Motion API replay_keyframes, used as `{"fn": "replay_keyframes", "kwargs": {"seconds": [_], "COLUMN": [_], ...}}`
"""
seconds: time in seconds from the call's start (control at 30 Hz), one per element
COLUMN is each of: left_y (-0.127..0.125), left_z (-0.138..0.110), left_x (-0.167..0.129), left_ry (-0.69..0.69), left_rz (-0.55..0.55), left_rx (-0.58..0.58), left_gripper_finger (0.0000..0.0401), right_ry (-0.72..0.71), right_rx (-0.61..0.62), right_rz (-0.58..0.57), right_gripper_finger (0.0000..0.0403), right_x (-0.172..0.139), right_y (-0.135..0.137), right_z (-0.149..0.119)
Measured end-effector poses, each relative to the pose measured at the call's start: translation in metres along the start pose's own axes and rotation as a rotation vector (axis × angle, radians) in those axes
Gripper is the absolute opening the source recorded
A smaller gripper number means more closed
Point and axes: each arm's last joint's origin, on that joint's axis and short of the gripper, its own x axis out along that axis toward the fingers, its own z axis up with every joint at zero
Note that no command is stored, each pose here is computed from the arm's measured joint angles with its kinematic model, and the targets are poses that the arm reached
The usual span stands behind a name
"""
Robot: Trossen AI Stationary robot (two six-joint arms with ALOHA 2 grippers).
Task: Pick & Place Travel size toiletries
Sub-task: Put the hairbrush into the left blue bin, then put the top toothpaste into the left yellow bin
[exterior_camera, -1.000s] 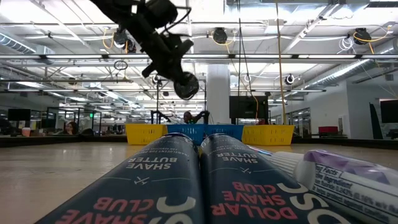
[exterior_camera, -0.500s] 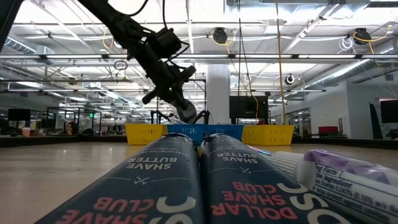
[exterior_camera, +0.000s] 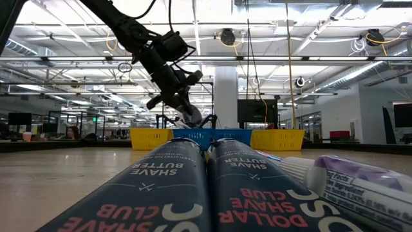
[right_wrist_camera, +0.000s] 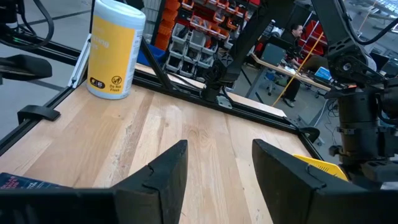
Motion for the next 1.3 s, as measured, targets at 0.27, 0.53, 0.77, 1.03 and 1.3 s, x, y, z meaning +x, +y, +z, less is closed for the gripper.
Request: {"fn": "replay_keyframes", "kwargs": {"seconds": [0.27,0.53,0.77,1.03,1.3], "left_y": [0.0,0.0,-0.001,-0.011,-0.021], "left_z": [0.0,0.0,0.005,0.011,0.008], "left_x": [0.0,0.0,-0.003,-0.019,-0.032], "left_ry": [-0.009,-0.011,-0.045,-0.092,-0.075], "left_rz": [0.013,0.013,-0.014,-0.068,-0.124], "left_rx": [-0.034,-0.025,0.009,0.086,0.257], "left_gripper_finger": [0.0111,0.0152,0.0166,0.0168,0.0168], "right_ry": [0.0,0.0,0.0,0.001,0.036], "right_rx": [0.0,0.0,0.0,0.0,0.028], "right_rz": [0.0,0.0,0.0,0.0,0.016], "right_gripper_finger": [0.0171,0.0171,0.0171,0.0171,0.0171], "right_x": [0.0,0.0,0.0,0.0,0.0], "right_y": [0.0,0.0,0.0,0.0,0.001], "right_z": [0.0,0.0,0.0,0.0,-0.005]}}
